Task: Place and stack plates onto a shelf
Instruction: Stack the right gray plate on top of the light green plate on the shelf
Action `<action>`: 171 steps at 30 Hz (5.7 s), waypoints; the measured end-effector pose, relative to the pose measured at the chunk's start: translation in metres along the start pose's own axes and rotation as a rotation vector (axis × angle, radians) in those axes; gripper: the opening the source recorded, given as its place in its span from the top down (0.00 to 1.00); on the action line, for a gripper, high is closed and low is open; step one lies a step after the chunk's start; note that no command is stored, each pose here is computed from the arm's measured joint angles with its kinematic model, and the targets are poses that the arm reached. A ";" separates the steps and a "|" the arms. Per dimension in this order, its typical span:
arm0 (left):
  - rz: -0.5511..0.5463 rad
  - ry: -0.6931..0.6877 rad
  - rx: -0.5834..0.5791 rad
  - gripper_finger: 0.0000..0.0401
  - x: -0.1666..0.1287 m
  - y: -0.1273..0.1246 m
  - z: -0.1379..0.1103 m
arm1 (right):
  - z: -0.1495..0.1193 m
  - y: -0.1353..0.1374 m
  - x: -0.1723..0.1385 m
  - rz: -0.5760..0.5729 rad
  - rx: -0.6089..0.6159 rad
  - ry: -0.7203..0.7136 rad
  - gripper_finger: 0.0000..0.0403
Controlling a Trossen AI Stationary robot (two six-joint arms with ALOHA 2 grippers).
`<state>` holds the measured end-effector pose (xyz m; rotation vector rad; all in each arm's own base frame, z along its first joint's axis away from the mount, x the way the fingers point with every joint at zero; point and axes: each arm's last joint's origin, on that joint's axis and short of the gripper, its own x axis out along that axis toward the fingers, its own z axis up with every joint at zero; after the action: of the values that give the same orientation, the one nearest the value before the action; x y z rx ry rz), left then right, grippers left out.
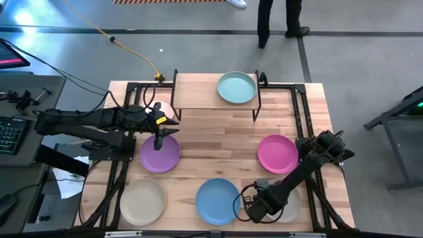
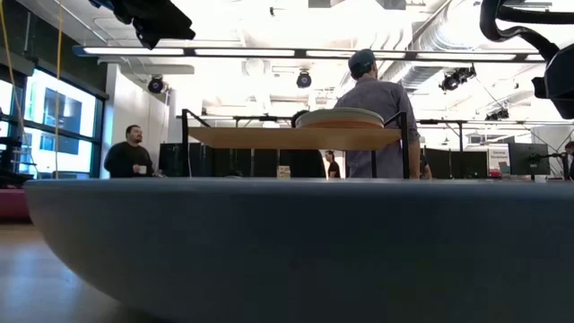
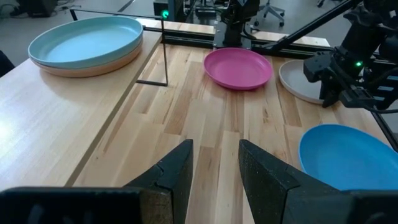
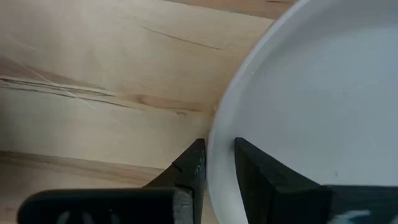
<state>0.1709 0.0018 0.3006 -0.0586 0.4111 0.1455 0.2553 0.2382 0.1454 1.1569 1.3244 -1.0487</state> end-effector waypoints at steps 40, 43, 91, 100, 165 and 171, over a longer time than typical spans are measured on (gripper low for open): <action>0.024 -0.033 0.038 0.70 0.000 0.000 0.003 | 0.013 0.005 -0.191 0.188 -0.080 -0.350 1.00; 0.024 -0.032 0.021 0.70 0.000 0.000 0.003 | 0.029 0.004 -0.203 0.227 -0.125 -0.403 1.00; 0.417 -0.108 -0.208 0.70 -0.003 0.012 0.004 | 0.366 -0.039 -0.282 -0.156 -1.629 -0.613 1.00; 0.442 -0.113 -0.218 0.70 -0.003 0.013 0.003 | 0.376 -0.013 -0.247 -0.186 -1.673 -0.435 1.00; 0.436 -0.110 -0.223 0.70 -0.003 0.012 0.003 | 0.369 0.015 -0.211 -0.148 -1.546 -0.431 0.89; 0.438 -0.097 -0.219 0.70 -0.003 0.013 0.002 | 0.370 0.015 -0.212 -0.198 -1.535 -0.450 0.79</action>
<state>0.1671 0.0140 0.3031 -0.1763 0.3045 0.6234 0.3248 -0.1405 0.3286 -0.3488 1.3505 -0.1445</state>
